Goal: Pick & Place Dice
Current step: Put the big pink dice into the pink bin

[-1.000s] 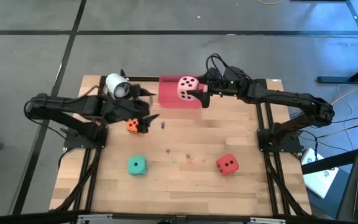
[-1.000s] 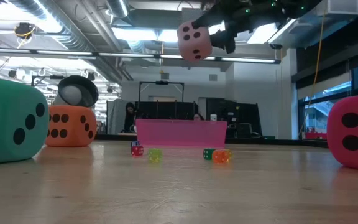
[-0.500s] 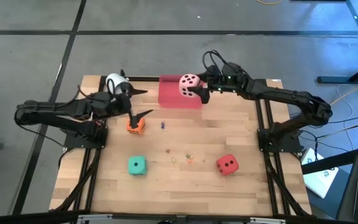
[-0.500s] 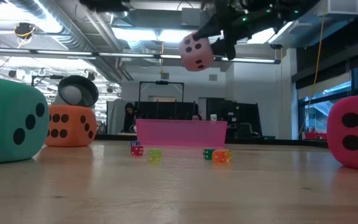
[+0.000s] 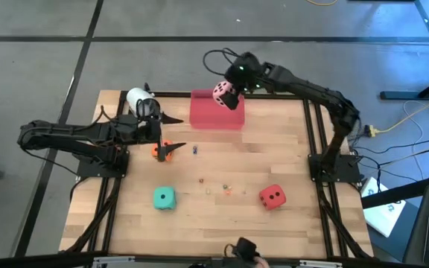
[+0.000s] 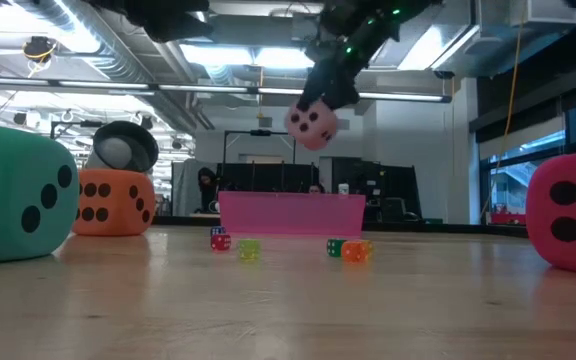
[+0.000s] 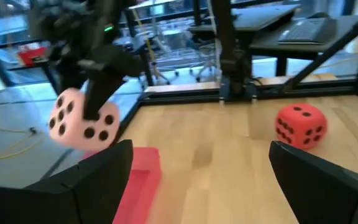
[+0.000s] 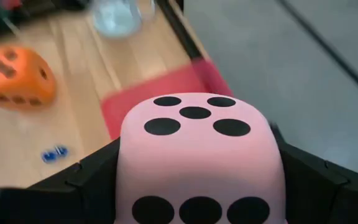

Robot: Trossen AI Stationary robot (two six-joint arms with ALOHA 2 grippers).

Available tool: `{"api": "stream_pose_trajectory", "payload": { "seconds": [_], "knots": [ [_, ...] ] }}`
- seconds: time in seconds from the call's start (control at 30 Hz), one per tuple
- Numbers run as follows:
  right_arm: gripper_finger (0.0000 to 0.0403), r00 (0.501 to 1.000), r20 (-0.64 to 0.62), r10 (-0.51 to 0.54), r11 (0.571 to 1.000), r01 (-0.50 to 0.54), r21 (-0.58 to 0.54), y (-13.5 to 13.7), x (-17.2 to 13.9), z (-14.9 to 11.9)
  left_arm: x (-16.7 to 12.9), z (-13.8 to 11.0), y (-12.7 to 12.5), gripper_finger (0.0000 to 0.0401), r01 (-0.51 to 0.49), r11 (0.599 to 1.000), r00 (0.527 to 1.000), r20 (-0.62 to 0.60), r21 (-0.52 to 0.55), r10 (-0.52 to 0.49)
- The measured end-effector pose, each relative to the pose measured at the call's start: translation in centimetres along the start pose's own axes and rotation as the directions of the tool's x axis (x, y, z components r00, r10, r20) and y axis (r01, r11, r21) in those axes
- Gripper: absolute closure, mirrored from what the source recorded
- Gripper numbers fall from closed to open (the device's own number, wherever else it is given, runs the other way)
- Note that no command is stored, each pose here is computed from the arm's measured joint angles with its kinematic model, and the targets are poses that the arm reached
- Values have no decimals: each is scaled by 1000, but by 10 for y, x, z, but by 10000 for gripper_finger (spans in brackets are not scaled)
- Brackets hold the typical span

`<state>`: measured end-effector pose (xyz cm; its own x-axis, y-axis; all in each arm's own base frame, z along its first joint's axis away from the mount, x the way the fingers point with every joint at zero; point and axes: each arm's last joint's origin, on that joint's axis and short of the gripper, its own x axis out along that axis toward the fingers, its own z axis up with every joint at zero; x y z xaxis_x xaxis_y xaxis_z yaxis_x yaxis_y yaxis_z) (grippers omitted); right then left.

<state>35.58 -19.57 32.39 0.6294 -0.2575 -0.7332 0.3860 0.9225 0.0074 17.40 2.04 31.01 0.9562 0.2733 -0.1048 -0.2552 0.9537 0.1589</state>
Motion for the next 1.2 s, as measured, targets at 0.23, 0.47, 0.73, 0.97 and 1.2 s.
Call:
{"api": "stream_pose_trajectory", "payload": {
  "seconds": [0.23,0.47,0.73,0.97,1.2],
  "knots": [
    [75,971,-234,-47,999,42,-25,-11,45,-4,9,-5,-5,29,73,997,997,-32,-10,-74],
    [75,931,-365,-31,998,10,-59,-13,71,-17,21,-13,-9,29,111,994,990,-83,-13,-112],
    [74,894,-447,-35,997,-3,-83,-13,83,-27,27,-17,-11,29,116,993,987,-106,-12,-117],
    [74,877,-480,-29,995,-20,-97,-11,99,-35,27,-17,-11,29,125,992,986,-106,-11,-126],
    [74,871,-490,-27,993,-32,-110,-9,108,-38,27,-17,-11,29,127,992,986,-105,-3,-126]
  ]
}}
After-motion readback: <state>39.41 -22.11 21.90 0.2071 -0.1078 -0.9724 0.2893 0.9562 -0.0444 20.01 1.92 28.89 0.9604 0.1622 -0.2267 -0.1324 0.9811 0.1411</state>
